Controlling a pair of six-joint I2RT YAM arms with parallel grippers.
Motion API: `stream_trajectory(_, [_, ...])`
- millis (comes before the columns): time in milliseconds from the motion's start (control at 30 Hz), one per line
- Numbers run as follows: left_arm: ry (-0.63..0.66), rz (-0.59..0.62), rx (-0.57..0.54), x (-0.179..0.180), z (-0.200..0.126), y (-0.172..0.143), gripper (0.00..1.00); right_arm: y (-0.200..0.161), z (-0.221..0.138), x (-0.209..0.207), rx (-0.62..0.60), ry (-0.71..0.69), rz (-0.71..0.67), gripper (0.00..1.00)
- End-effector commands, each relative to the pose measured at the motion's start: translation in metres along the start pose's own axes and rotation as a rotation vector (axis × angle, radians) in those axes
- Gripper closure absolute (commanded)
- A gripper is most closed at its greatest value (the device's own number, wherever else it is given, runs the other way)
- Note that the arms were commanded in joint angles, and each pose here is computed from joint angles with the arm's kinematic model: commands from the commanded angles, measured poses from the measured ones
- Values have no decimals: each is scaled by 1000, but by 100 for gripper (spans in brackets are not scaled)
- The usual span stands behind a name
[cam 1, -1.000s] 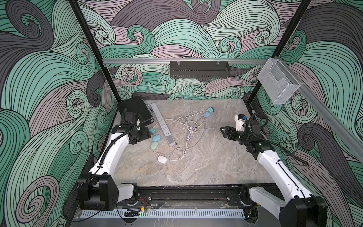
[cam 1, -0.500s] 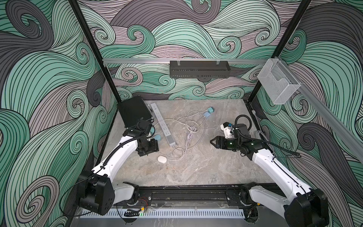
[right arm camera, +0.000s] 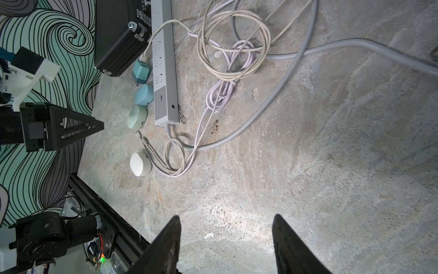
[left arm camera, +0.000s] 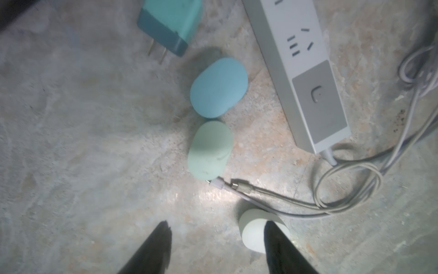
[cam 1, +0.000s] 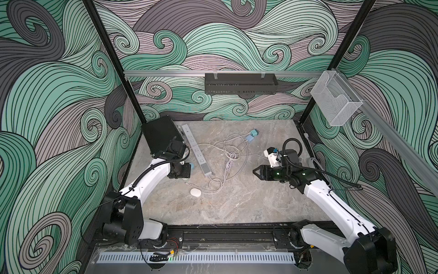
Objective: Charge the bluetooth headset
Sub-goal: Pick up the plug from the center of the board.
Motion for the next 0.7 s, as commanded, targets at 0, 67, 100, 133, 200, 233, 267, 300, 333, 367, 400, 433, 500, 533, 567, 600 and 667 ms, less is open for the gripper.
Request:
stream_trajectory(0, [121, 116, -62, 13, 8, 34, 51, 6, 1, 8, -12, 28, -22, 40])
stream_trajectory(67, [163, 127, -55, 22, 18, 45, 53, 6, 1, 11, -7, 45, -33, 40])
stream_trajectory(100, [152, 127, -58, 22, 25, 51, 52, 6, 1, 13, -5, 58, -41, 40])
stream_trajectory(133, [131, 125, -60, 23, 32, 57, 52, 7, 1, 15, -7, 69, -47, 40])
stream_trajectory(200, [106, 126, -54, 26, 42, 69, 52, 8, 1, 18, -8, 86, -57, 40])
stream_trajectory(233, [107, 128, -48, 29, 47, 75, 52, 8, 1, 19, -5, 93, -61, 40])
stream_trajectory(267, [104, 131, -48, 30, 51, 82, 51, 8, 2, 20, -2, 96, -62, 40])
stream_trajectory(300, [97, 134, -48, 32, 55, 86, 49, 7, 2, 20, 1, 99, -63, 41])
stream_trajectory(333, [92, 139, -51, 32, 58, 92, 48, 7, 3, 21, 4, 103, -63, 41])
stream_trajectory(367, [95, 149, -50, 34, 61, 97, 47, 8, 3, 21, 3, 104, -64, 41])
stream_trajectory(400, [104, 153, -49, 36, 64, 101, 46, 8, 3, 21, 3, 106, -65, 41])
stream_trajectory(433, [108, 162, -53, 37, 66, 106, 45, 7, 3, 22, 5, 109, -68, 41])
stream_trajectory(500, [105, 187, -59, 37, 71, 113, 41, 7, 4, 22, 7, 110, -71, 41])
stream_trajectory(533, [108, 198, -61, 37, 74, 116, 40, 7, 4, 22, 6, 110, -73, 41])
stream_trajectory(567, [112, 209, -52, 37, 78, 117, 40, 8, 4, 22, 8, 109, -76, 40])
stream_trajectory(600, [112, 215, -42, 37, 80, 118, 40, 8, 5, 22, 8, 109, -76, 40])
stream_trajectory(667, [109, 222, -32, 37, 86, 120, 40, 10, 6, 22, 8, 108, -80, 40])
Point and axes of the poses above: each gripper's point midway between its finger pads, its own z axis out along the fingers, its own x axis along the line the jaws close on, y = z × x, the point moved 2 cm from there along -z, back along the fingers, and after that the axes turned 4 degrees about z, right-handed, at the moved point
